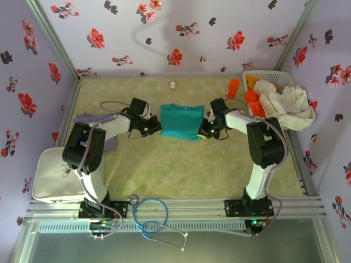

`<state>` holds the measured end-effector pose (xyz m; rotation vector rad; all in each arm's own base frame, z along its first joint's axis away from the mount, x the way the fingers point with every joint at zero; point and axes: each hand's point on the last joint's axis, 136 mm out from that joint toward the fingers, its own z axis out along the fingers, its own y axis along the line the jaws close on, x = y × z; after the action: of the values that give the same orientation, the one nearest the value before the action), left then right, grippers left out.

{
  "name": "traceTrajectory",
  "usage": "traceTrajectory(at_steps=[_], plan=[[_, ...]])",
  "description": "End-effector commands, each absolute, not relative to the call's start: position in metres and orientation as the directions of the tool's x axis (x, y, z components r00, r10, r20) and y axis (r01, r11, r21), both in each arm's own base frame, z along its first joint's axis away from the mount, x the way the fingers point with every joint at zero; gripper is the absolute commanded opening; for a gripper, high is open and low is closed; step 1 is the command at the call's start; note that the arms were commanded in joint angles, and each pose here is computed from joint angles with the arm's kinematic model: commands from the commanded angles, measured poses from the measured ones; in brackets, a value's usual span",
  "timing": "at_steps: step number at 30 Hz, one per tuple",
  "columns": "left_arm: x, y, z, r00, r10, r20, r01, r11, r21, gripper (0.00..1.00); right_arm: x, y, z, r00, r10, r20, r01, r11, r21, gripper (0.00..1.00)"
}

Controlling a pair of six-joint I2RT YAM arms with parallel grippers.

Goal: Fold and stack the t-shirts

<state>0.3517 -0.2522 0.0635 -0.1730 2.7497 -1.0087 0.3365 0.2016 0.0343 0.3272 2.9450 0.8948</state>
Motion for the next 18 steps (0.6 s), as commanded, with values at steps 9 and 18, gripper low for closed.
traceTrajectory(at_steps=[9, 18], plan=[[0.265, -0.274, 0.055, -0.99, -0.139, 0.001, -0.112, 0.793, -0.598, 0.0, 0.243, 0.182, 0.035, -0.973, 0.132, 0.188, 0.211, 0.835, 0.508, 0.0], [0.279, -0.266, 0.103, -0.993, -0.054, -0.102, 0.017, 0.806, -0.592, 0.43, 0.248, 0.166, 0.059, -0.984, 0.125, 0.127, 0.171, 0.862, 0.476, 0.32]])
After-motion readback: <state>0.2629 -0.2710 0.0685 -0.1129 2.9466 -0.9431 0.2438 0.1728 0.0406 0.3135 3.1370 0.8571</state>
